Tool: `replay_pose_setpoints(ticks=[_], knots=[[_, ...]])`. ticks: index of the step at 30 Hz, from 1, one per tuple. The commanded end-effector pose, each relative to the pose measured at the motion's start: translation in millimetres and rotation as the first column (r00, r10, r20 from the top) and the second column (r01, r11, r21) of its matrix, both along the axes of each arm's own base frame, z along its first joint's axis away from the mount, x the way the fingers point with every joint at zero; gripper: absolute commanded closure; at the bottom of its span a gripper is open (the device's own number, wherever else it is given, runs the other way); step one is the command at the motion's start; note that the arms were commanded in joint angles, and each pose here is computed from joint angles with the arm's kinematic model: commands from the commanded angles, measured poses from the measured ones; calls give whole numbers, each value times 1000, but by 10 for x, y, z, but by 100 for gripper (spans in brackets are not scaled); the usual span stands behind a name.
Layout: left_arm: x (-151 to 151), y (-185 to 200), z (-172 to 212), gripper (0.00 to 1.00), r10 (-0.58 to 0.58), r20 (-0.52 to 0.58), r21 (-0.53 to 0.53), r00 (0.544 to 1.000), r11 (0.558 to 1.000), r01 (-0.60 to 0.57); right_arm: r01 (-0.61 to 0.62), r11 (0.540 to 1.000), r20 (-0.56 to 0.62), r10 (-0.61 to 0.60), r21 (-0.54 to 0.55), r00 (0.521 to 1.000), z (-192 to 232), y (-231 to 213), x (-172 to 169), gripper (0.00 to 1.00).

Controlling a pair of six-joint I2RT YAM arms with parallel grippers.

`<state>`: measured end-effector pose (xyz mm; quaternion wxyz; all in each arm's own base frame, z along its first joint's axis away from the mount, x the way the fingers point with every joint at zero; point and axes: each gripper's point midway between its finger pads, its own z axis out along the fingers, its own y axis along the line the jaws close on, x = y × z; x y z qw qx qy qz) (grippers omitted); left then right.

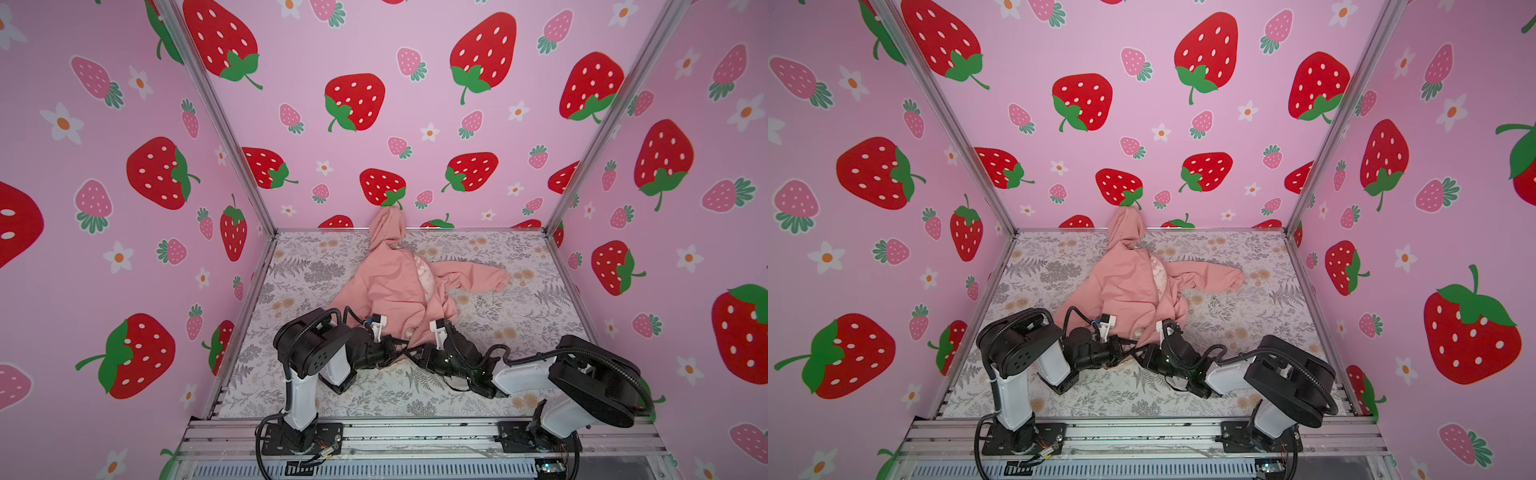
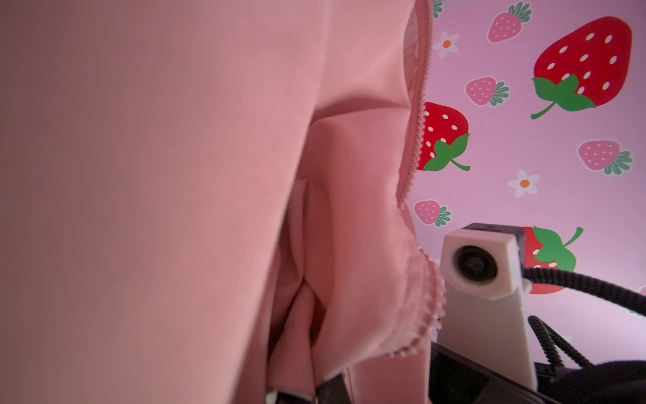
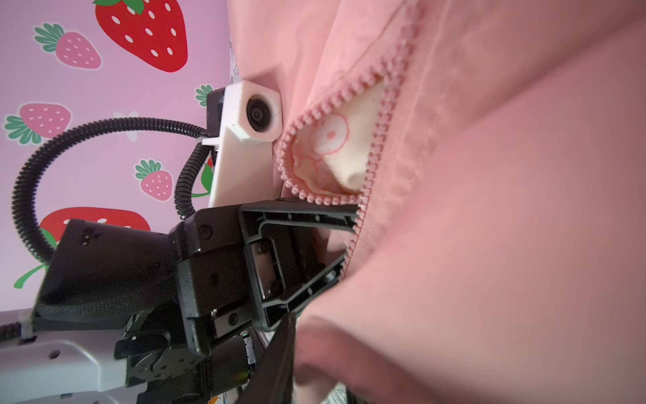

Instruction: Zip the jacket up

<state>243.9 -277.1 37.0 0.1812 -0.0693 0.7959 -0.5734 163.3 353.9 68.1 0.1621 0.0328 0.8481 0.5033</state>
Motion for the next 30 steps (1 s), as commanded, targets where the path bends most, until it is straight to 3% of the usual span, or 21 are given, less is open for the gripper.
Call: replay_pose_setpoints(ticks=[1,12,30], knots=[[-56,16,-157,100,-2,-38,41,999,999,4,15,999,2,-15,33,1000,88,56,70,78],[-48,12,-145,100,-1,-35,37,999,999,3,14,1000,-17,-14,21,1000,16,49,73,95],[-50,12,-147,100,-2,-39,37,999,999,3,6,999,-25,-5,41,1000,-5,56,75,87]])
